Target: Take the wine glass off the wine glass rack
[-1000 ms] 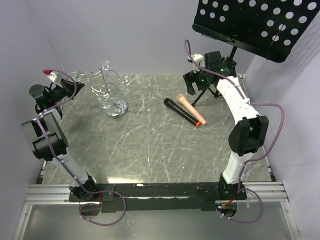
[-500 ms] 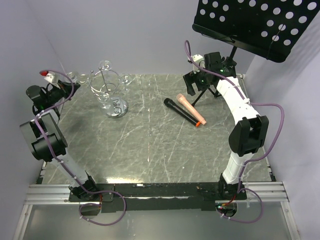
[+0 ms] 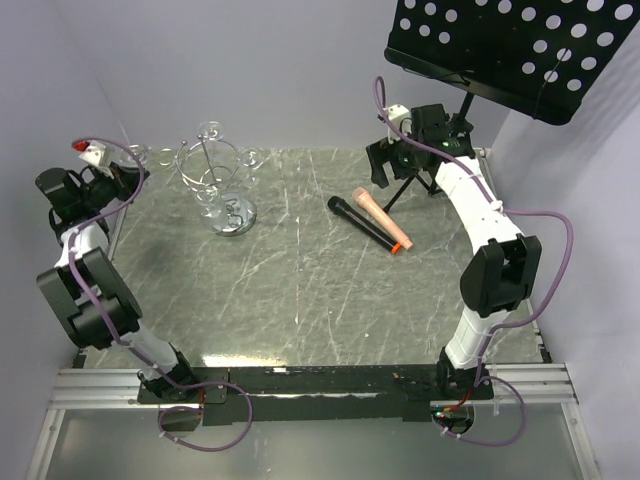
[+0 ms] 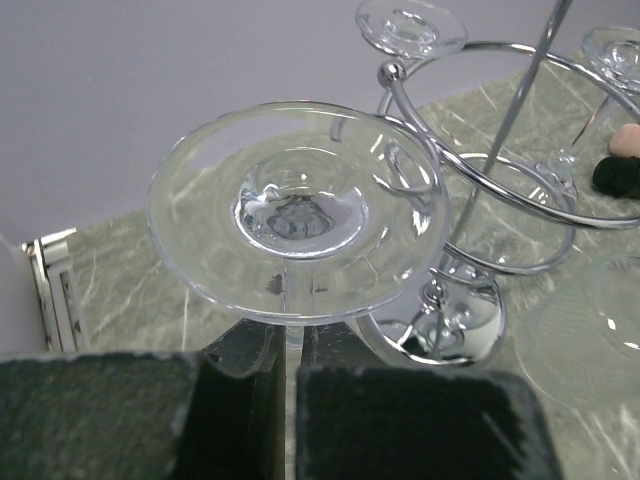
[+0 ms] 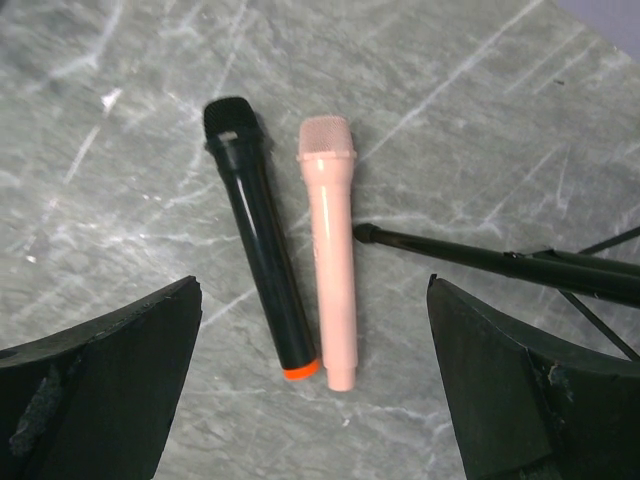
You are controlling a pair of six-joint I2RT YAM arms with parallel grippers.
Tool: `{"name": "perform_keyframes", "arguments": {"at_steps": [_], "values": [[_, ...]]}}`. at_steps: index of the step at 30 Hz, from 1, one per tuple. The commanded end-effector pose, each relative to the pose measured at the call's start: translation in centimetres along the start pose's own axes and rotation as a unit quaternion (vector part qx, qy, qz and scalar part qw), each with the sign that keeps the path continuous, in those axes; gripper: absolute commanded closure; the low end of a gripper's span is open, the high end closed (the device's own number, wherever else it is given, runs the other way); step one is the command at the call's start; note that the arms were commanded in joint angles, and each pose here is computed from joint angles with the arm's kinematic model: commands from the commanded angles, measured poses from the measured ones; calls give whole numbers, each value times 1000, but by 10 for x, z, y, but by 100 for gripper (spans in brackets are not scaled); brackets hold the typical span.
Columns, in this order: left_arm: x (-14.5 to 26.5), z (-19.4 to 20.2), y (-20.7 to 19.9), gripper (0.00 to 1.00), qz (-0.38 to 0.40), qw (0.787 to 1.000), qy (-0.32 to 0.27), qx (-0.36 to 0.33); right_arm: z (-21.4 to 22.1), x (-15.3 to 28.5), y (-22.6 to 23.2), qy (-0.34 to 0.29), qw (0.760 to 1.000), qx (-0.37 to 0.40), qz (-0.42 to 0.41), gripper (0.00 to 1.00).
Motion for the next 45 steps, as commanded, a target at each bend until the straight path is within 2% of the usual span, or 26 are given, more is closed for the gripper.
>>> {"name": "perform_keyframes", "arguments": {"at_steps": [1, 7, 12, 21, 24, 28, 33, 35, 41, 45], "values": [[19, -25, -13, 99, -19, 998, 21, -51, -53, 36, 5, -99, 995, 3, -3, 0], [38, -49, -47, 99, -20, 998, 39, -36, -73, 45, 6, -145, 989, 0, 1, 0], [41, -87, -98, 99, 14, 1000, 18, -6, -85, 48, 10, -180, 984, 17, -3, 0], [5, -125, -210, 99, 114, 993, 6, -12, -82, 62, 20, -227, 973, 44, 1, 0], [-9, -135, -235, 99, 149, 989, 16, 19, -75, 65, 28, -236, 970, 54, -8, 0], [-25, -141, -246, 99, 159, 986, 31, 29, -66, 69, 33, -242, 969, 57, -10, 0], [-31, -131, -236, 99, 147, 988, 44, 4, -49, 73, 35, -246, 966, 73, -5, 0], [-35, -129, -239, 99, 157, 987, 44, 16, -45, 76, 35, -245, 967, 67, -13, 0], [-49, -129, -281, 99, 226, 972, 69, -11, -44, 75, 37, -250, 967, 44, -26, 0], [-55, -130, -287, 99, 231, 969, 82, -14, -48, 72, 38, -248, 967, 26, -40, 0]]}}
Point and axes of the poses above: each gripper's point midway between its finger pads, its own x axis back along the fingers, its own y axis along the line the jaws close on, z = x × y, the point moved 1 cm from there along x, back along the fingers, and after that the axes turned 9 degrees about x, right-handed, at the moved point
